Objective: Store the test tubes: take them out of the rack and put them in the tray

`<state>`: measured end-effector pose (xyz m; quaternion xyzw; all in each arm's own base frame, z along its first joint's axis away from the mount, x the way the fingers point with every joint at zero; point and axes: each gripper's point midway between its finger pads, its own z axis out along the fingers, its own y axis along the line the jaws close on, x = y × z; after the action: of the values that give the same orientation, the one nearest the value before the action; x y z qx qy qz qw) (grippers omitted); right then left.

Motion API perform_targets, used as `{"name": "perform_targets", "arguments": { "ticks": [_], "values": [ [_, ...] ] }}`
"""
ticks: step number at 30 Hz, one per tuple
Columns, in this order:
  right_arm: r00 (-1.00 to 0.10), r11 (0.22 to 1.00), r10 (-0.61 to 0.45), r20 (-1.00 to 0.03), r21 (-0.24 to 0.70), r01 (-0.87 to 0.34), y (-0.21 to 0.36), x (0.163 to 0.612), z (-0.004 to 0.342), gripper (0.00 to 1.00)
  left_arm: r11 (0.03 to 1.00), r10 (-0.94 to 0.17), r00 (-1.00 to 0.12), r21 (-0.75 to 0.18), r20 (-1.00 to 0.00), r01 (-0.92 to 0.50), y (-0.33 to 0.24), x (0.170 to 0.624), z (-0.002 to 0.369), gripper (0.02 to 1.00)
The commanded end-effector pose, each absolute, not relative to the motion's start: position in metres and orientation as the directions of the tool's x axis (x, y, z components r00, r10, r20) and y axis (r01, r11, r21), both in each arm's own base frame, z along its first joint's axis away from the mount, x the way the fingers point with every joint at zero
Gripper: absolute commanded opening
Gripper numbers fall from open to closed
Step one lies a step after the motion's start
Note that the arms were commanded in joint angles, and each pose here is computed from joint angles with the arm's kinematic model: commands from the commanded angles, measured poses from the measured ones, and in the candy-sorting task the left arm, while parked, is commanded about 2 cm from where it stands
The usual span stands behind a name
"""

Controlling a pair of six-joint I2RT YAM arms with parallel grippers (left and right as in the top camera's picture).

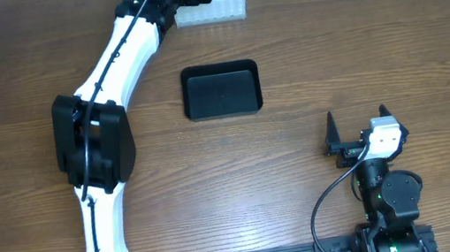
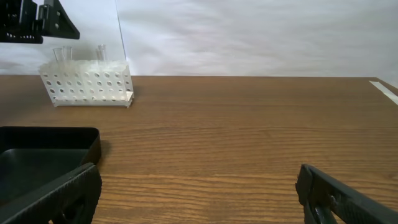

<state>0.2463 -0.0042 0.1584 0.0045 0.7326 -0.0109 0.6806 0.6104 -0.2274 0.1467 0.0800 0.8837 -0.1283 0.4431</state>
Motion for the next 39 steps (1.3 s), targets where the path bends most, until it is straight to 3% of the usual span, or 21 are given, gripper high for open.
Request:
{"name": "perform_targets", "arguments": {
  "ticks": [1,27,31,39],
  "values": [
    [-0.075,1.000,-0.016,-0.997,-0.016,0.011,-0.002,0.246,0.156,0.991,0.948,0.015,-0.593,-0.178,-0.805,0.266,-0.233,0.616,0.143,0.996],
    [-0.075,1.000,-0.016,-0.997,-0.017,0.011,-0.002,0.246,0.156,0.993,0.938,0.069,-0.611,-0.157,-0.788,0.308,-0.253,0.614,0.107,0.976],
    [-0.075,1.000,-0.016,-0.997,-0.016,0.011,-0.002,0.246,0.156,0.993,0.938,0.068,-0.610,-0.157,-0.790,0.308,-0.253,0.614,0.107,0.917],
    [-0.075,1.000,-0.016,-0.997,-0.016,0.011,-0.002,0.246,0.156,0.993,0.945,0.066,-0.609,-0.147,-0.791,0.293,-0.250,0.615,0.107,0.912]
  ]
}}
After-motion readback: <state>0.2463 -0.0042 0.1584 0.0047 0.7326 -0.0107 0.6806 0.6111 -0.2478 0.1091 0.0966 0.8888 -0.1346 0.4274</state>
